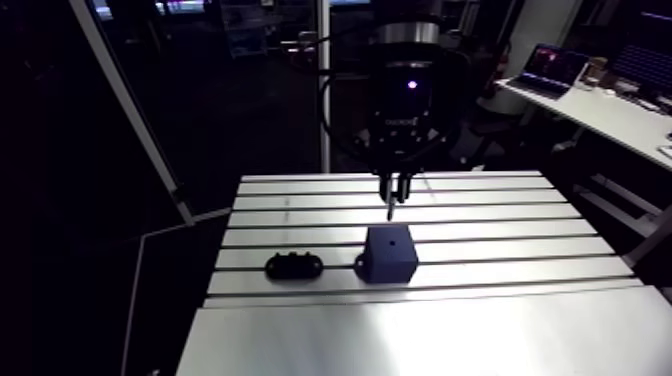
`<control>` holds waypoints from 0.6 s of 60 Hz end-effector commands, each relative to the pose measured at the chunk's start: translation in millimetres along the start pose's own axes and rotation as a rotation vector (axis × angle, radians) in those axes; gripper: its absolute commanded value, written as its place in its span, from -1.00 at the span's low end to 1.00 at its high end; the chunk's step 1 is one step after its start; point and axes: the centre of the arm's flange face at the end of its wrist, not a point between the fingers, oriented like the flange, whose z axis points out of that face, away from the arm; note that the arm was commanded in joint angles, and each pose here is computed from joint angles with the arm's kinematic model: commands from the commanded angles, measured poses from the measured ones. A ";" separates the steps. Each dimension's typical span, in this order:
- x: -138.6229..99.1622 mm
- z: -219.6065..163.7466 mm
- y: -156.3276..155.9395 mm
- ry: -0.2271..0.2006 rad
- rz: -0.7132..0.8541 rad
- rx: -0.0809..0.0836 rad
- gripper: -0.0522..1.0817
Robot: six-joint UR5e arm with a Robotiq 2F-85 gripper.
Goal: Pick up the M10 bolt and insert it into the hole until fully seated.
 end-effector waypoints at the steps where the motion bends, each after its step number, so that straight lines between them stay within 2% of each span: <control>1: 0.1 1.0 9.0 0.011 0.017 0.006 0.99; 16: -1.1 9.6 12.8 0.000 0.021 0.010 0.99; 36: -1.9 4.3 12.9 0.072 0.002 0.000 0.99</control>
